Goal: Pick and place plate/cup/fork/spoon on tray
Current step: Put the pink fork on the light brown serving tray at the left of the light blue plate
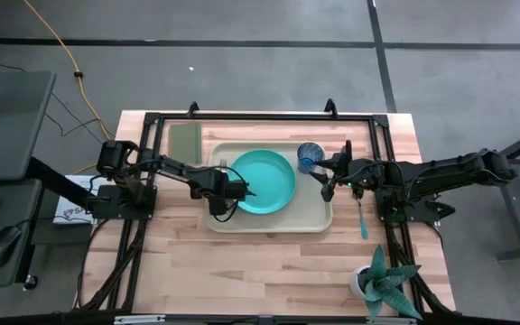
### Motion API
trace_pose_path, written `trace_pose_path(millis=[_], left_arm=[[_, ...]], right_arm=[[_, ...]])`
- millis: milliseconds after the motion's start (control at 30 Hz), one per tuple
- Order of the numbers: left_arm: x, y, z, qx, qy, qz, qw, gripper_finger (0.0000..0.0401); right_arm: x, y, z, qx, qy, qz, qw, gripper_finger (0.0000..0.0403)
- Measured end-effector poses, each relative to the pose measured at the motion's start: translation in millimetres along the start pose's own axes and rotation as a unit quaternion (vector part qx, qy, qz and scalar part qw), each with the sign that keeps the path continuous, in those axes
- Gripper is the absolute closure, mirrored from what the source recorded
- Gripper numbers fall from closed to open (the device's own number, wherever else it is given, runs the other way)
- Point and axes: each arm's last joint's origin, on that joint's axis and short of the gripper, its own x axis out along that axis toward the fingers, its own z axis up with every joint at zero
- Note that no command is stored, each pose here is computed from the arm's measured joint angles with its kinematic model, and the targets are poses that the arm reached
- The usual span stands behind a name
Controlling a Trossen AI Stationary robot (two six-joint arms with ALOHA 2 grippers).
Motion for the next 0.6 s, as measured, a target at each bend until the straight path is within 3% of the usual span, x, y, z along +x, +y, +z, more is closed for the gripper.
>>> trace_pose_path(millis=[300, 600], left_arm=[[-0.7, -8.8, 1.2, -0.004, 0.010, -0.041, 0.999, 0.0355], [-0.9, -8.3, 2.3, -0.004, 0.005, -0.039, 0.999, 0.0351]], right_arm=[[0.0, 0.1, 0.0, 0.000, 0.000, 0.000, 1.000, 0.0214], [0.0, 0.1, 0.0, 0.000, 0.000, 0.000, 1.000, 0.0214]])
